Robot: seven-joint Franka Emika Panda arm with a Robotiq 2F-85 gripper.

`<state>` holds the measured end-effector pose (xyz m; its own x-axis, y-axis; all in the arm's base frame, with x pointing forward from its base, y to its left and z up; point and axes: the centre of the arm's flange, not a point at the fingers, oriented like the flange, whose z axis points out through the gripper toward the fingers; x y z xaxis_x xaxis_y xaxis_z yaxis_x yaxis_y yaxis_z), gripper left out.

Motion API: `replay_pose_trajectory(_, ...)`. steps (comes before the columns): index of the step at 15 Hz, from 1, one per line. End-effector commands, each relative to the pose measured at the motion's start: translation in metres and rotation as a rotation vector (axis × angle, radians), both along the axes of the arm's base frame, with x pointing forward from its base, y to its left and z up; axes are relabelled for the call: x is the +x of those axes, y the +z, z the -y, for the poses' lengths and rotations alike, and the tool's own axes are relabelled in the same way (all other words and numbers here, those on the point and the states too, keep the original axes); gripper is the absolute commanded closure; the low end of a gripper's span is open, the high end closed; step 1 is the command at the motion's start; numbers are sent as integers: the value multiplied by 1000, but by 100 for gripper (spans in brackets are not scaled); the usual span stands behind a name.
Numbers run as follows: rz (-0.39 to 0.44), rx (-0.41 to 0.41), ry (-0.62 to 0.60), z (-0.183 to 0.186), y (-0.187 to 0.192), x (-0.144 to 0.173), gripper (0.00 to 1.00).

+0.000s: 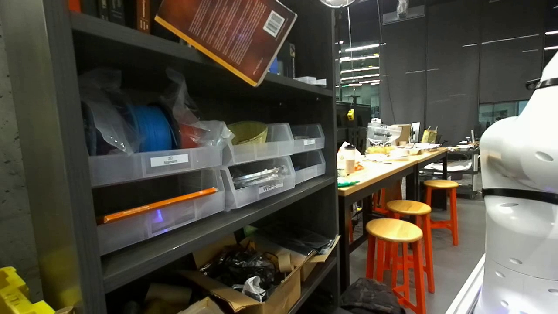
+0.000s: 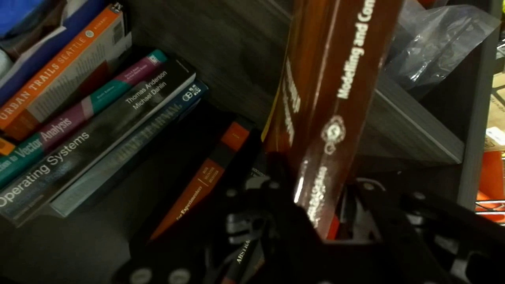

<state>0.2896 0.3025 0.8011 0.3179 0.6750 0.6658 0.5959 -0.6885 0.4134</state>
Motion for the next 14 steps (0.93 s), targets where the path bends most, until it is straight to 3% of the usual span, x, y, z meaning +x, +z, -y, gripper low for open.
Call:
replay_pose_trajectory(1, 0, 2, 6, 10, 14, -10, 92)
replay_pose_trajectory(9, -12, 28, 24, 8, 23, -26, 92)
replay_pose_trajectory(14, -37, -48, -21, 24, 39, -57, 92)
